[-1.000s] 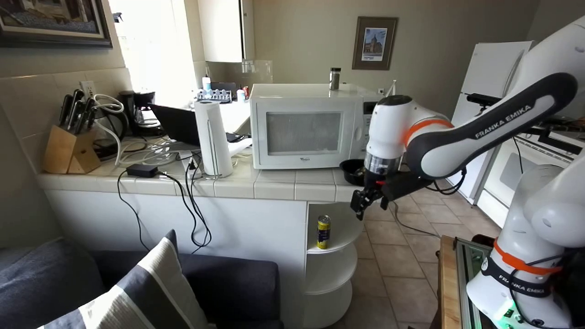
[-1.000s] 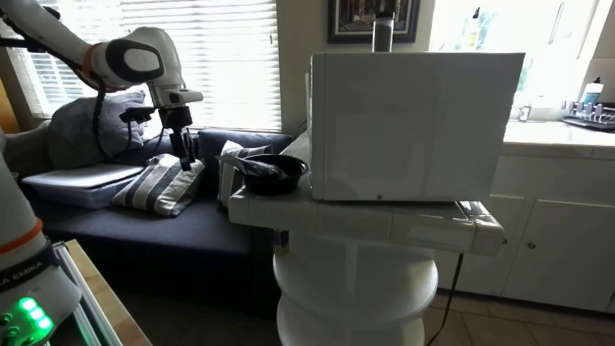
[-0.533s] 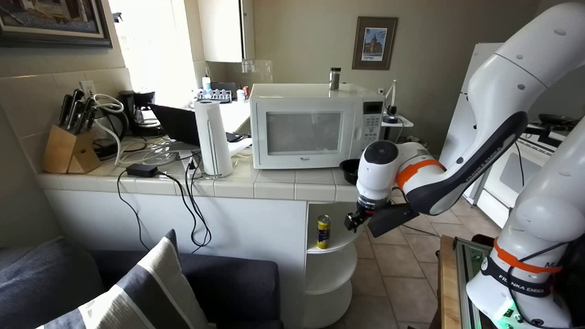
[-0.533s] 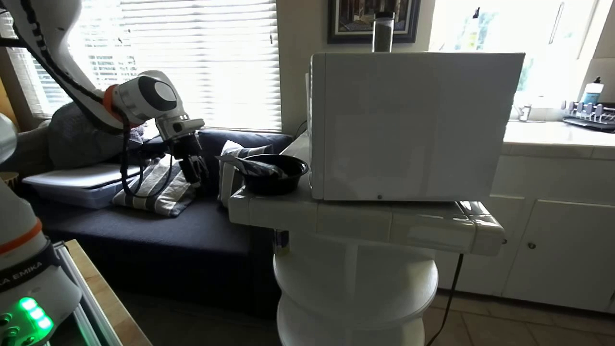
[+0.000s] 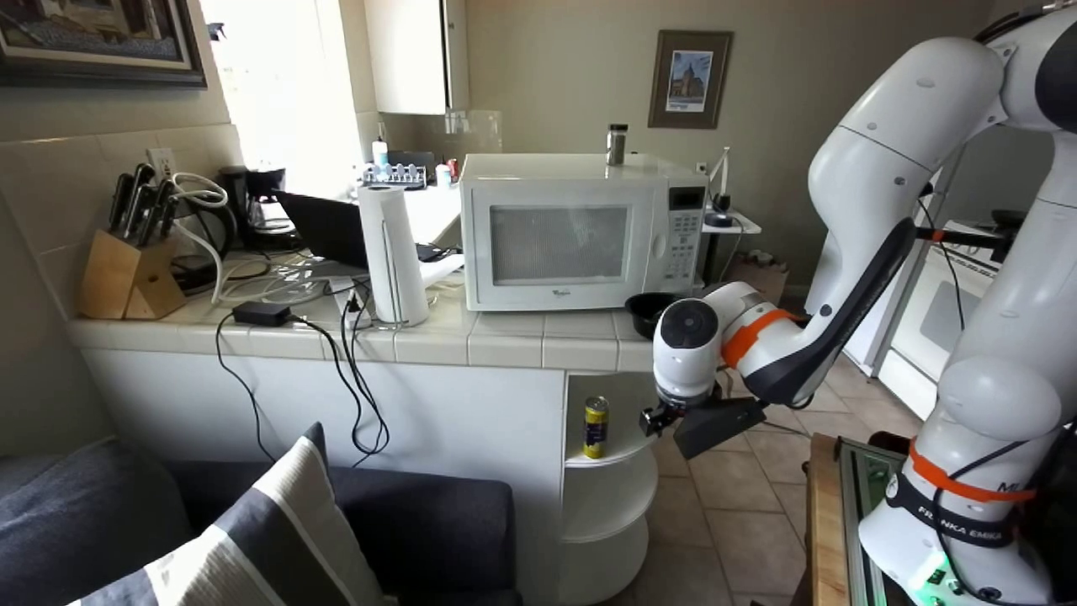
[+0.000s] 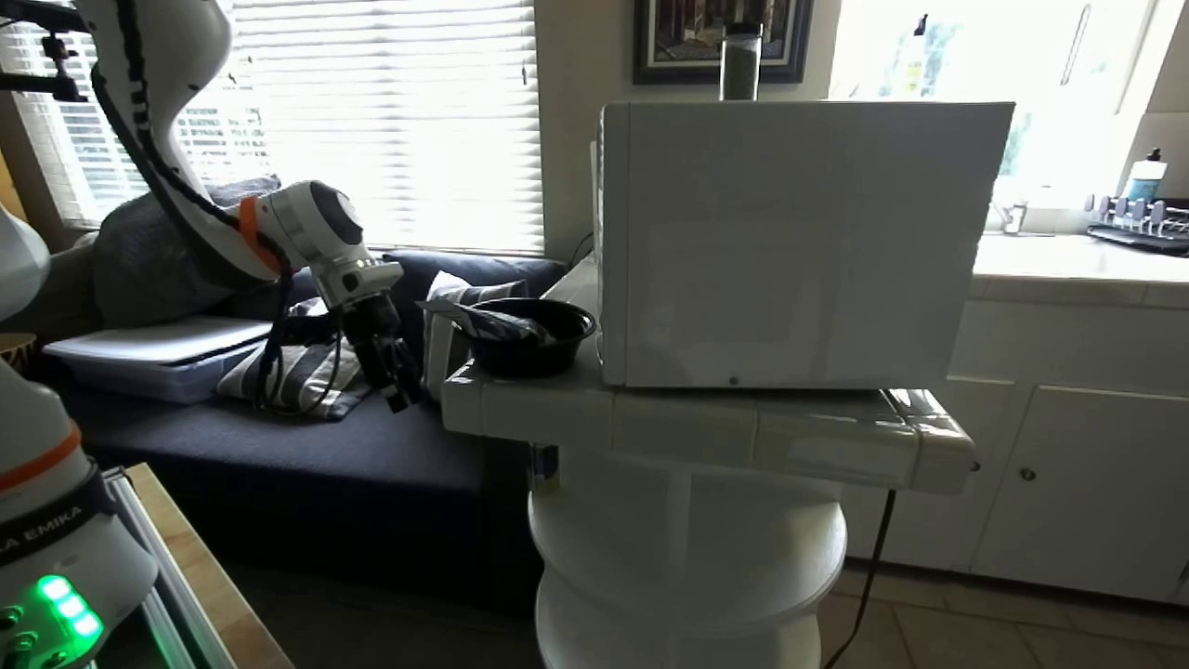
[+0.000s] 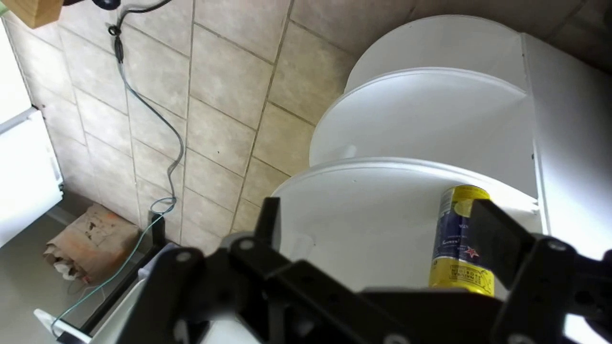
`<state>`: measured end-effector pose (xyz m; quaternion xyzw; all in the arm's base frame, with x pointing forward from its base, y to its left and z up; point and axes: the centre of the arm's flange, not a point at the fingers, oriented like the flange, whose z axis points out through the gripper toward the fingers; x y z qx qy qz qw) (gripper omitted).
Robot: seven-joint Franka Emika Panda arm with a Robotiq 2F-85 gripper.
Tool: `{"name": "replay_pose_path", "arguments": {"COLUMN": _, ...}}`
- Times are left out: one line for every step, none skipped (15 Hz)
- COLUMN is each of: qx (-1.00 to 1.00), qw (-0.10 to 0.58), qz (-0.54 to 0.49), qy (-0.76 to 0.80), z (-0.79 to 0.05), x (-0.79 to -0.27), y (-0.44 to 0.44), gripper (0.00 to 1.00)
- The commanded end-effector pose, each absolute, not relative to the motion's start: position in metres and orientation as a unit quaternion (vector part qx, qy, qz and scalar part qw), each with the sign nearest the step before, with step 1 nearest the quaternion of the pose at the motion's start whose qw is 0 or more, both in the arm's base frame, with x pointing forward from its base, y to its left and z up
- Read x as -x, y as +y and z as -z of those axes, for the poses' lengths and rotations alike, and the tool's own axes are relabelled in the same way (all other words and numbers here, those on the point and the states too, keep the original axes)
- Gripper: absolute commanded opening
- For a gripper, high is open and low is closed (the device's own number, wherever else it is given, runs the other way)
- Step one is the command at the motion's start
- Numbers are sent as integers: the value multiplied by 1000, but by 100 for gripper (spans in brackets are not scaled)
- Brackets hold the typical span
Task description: Put the can on the microwave
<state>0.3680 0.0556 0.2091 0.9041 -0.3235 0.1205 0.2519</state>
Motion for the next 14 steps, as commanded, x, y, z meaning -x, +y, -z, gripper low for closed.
{"name": "replay_pose_path", "arguments": {"qx": -904, "qw": 251, "qz": -120, "qy": -324, "z": -209, "x": -369, "y": 56, "gripper": 100}}
{"name": "replay_pose_path", "arguments": {"qx": -904, "qw": 251, "qz": -121, "qy": -324, "z": -209, "x": -370, "y": 56, "gripper": 100}}
{"name": "replay_pose_path", "arguments": {"qx": -904, "qw": 251, "qz": -121, "qy": -324, "z": -210, "x": -370, "y": 56, "gripper": 100}}
{"name": "replay_pose_path", "arguments": {"qx": -904, "qw": 251, "qz": -121, "qy": -324, "z": -210, "x": -370, "y": 56, "gripper": 100}}
{"name": "replay_pose_path", "arguments": {"qx": -904, "qw": 251, "qz": -121, "qy": -324, "z": -210, "x": -370, "y": 56, "gripper": 100}}
{"name": "replay_pose_path", "arguments": {"qx": -915, "qw": 228, "qz": -117, "qy": -312, "z": -204, "x": -376, "y": 57, "gripper": 100}}
{"name": "replay_pose_path", "arguments": {"qx": -916, "qw": 215, "qz": -128, "qy": -314, "z": -194, "x": -387, "y": 57, "gripper": 100}}
{"name": "replay_pose_path", "arguments": {"qx": -913, "qw": 212, "qz": -143, "qy": -319, "z": -187, "x": -395, "y": 56, "gripper": 100}}
{"name": "replay_pose_path", "arguments": {"qx": -910, "qw": 205, "qz": -159, "qy": -323, "z": -179, "x": -404, "y": 54, "gripper": 100}}
{"name": "replay_pose_path", "arguments": {"qx": -907, "qw": 206, "qz": -169, "qy": -327, "z": -175, "x": -408, "y": 53, "gripper": 100}}
{"name": "replay_pose_path", "arguments": {"qx": -904, "qw": 202, "qz": -182, "qy": -330, "z": -169, "x": -414, "y": 51, "gripper": 100}}
{"name": "replay_pose_path", "arguments": {"qx": -900, "qw": 203, "qz": -193, "qy": -334, "z": -161, "x": -421, "y": 49, "gripper": 100}}
{"name": "replay_pose_path", "arguments": {"qx": -897, "qw": 202, "qz": -201, "qy": -338, "z": -156, "x": -424, "y": 48, "gripper": 100}}
{"name": "replay_pose_path", "arguments": {"qx": -893, "qw": 201, "qz": -212, "qy": -343, "z": -147, "x": -430, "y": 46, "gripper": 100}}
